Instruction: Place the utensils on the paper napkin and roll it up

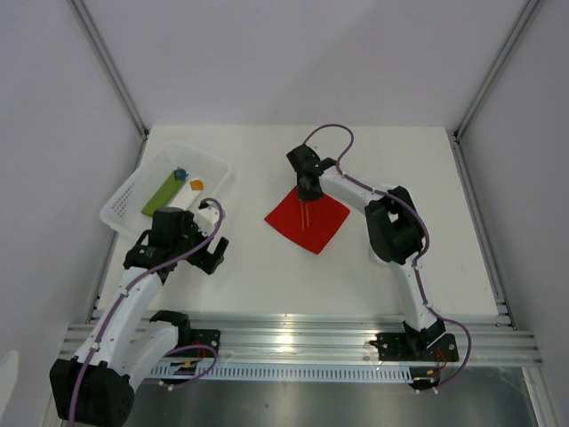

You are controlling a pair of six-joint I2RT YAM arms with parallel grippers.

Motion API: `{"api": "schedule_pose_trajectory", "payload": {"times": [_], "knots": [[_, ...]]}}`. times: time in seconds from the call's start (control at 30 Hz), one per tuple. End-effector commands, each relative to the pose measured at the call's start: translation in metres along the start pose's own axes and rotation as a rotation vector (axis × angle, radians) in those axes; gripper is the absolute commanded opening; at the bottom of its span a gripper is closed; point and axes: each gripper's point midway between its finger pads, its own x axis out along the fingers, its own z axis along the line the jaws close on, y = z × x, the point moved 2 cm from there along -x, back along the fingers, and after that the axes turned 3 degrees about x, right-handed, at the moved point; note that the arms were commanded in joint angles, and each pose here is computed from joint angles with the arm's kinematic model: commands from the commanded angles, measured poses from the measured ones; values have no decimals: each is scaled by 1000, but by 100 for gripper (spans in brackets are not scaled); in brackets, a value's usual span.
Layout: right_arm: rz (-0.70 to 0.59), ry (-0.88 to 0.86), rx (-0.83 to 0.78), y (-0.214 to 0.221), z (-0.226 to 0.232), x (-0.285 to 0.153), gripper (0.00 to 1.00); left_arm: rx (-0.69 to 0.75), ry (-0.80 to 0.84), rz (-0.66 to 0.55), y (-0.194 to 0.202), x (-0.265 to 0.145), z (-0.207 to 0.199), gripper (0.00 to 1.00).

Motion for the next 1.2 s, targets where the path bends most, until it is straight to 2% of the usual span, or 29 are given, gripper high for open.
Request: {"api": "schedule_pose_trajectory", "payload": {"times": [0.0, 0.4, 0.67, 1.17], "knots": [[-20, -20, 35, -9, 9, 2, 0, 4, -9, -19, -5, 2, 2, 99], [9, -42, 47, -2, 11, 3, 0, 2, -8, -10, -2, 4, 2, 100], [-10, -71, 78, -14, 6, -13, 0, 3, -10, -14, -4, 3, 2, 99], [24, -62, 84, -1, 2, 1, 0, 2, -10, -11, -3, 4, 2, 99]]}}
